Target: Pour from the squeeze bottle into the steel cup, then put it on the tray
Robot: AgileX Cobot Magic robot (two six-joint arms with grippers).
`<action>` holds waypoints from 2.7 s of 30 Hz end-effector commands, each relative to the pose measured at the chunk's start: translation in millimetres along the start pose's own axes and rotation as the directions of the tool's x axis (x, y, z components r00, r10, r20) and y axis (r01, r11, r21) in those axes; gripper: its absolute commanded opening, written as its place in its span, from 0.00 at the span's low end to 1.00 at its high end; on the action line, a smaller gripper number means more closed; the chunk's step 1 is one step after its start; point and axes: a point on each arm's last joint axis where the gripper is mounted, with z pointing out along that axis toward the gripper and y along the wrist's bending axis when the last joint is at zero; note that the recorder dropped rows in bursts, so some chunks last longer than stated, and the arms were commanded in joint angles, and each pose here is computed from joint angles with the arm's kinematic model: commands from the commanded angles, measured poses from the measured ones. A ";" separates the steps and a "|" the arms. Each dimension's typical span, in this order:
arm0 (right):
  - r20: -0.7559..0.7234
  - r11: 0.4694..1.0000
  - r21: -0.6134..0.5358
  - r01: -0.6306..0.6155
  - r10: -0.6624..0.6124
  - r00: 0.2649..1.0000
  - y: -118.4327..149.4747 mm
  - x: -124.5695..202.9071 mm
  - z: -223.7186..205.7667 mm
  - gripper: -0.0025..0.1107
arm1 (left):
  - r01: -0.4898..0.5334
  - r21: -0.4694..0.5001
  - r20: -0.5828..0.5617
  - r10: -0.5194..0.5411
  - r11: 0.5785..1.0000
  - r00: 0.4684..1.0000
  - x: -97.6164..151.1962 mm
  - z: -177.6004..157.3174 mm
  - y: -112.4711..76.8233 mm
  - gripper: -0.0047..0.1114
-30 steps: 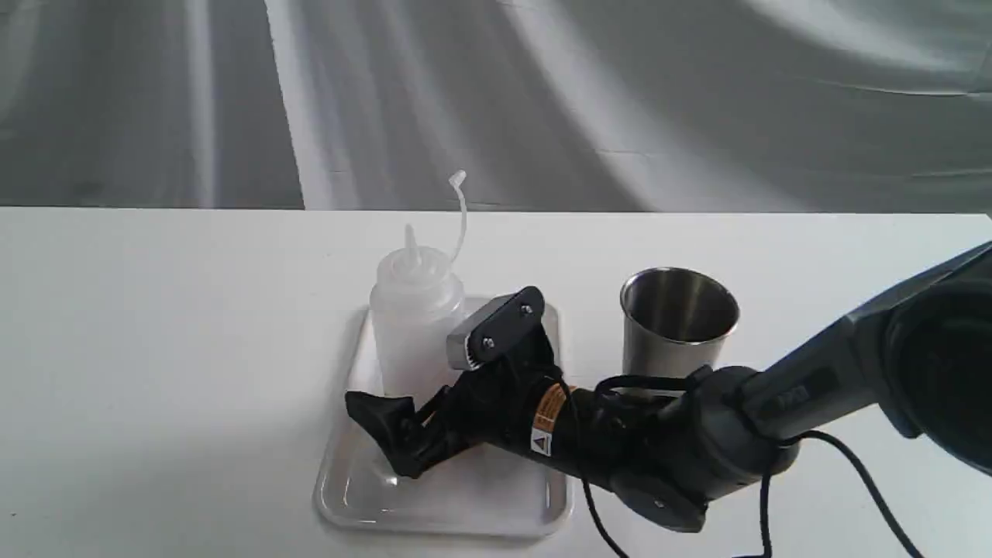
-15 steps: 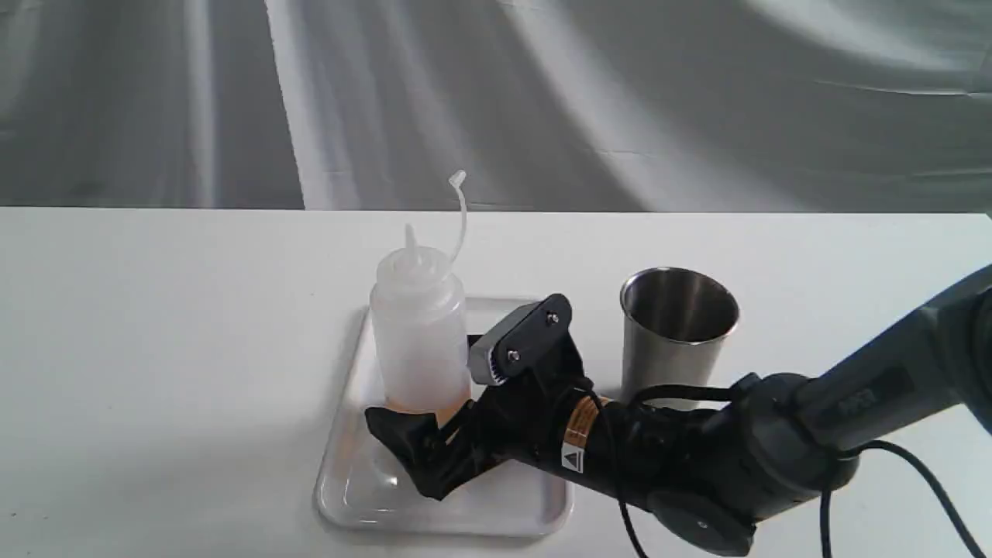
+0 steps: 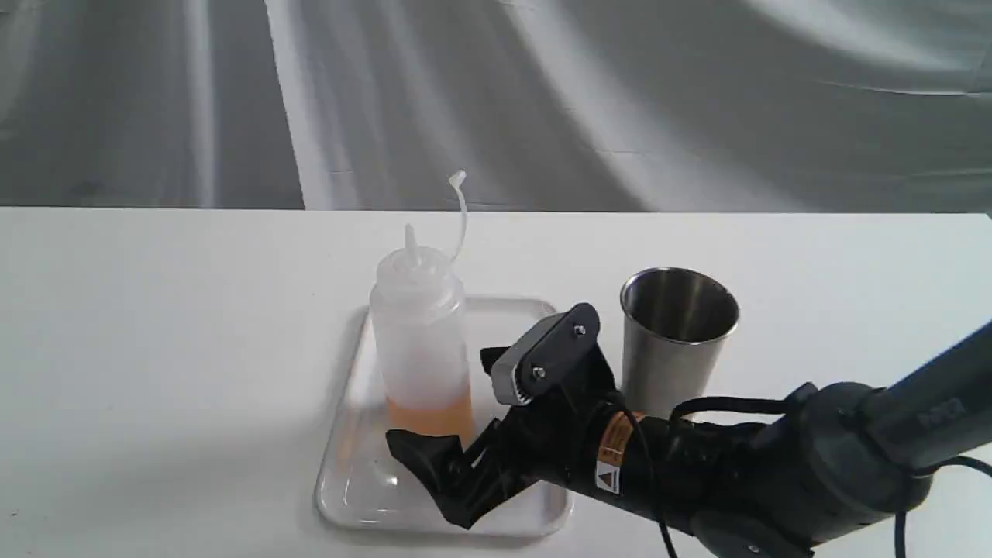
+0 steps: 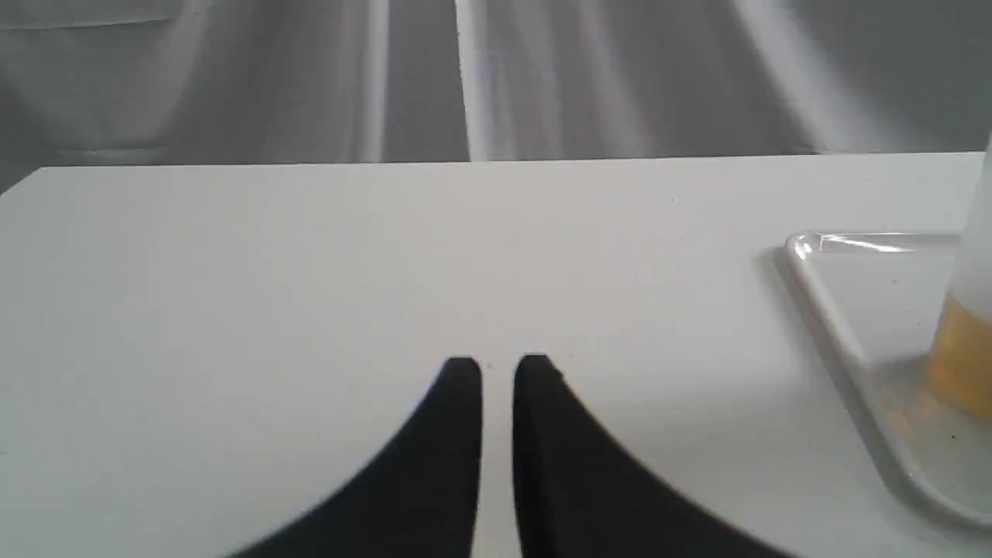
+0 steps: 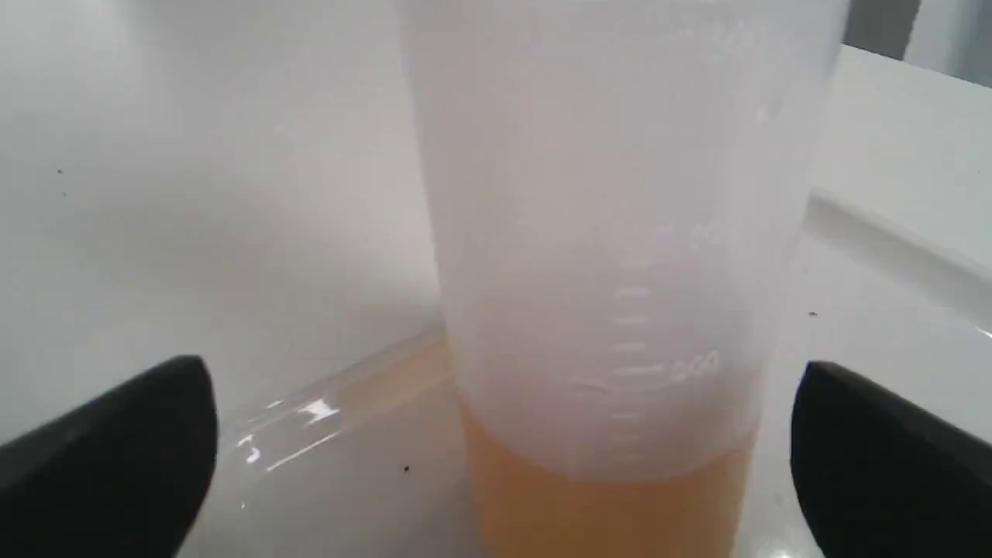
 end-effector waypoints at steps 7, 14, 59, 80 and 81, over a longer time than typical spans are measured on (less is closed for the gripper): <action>-0.032 1.000 0.012 0.021 -0.021 0.999 7.3 -10.3 -22.8 0.95 | 0.006 0.000 0.007 -0.006 1.000 1.000 0.6 0.2 -0.1 0.11; -0.066 0.999 0.015 0.044 -0.043 0.997 14.5 -20.2 -45.7 0.95 | 0.004 0.000 0.007 -0.004 1.000 1.000 0.6 0.2 -0.1 0.11; 0.197 0.967 0.253 0.016 -0.067 0.978 47.9 -170.5 -218.6 0.02 | 0.005 0.000 0.007 -0.005 1.000 1.000 0.6 0.2 -0.1 0.11; 0.397 0.961 0.275 0.021 -0.133 0.908 67.5 -195.5 -277.2 0.02 | 0.007 0.000 0.007 -0.007 1.000 1.000 0.6 0.2 -0.1 0.11; 0.397 0.961 0.275 0.021 -0.133 0.908 67.5 -195.5 -277.2 0.02 | 0.007 0.000 0.007 -0.007 1.000 1.000 0.6 0.2 -0.1 0.11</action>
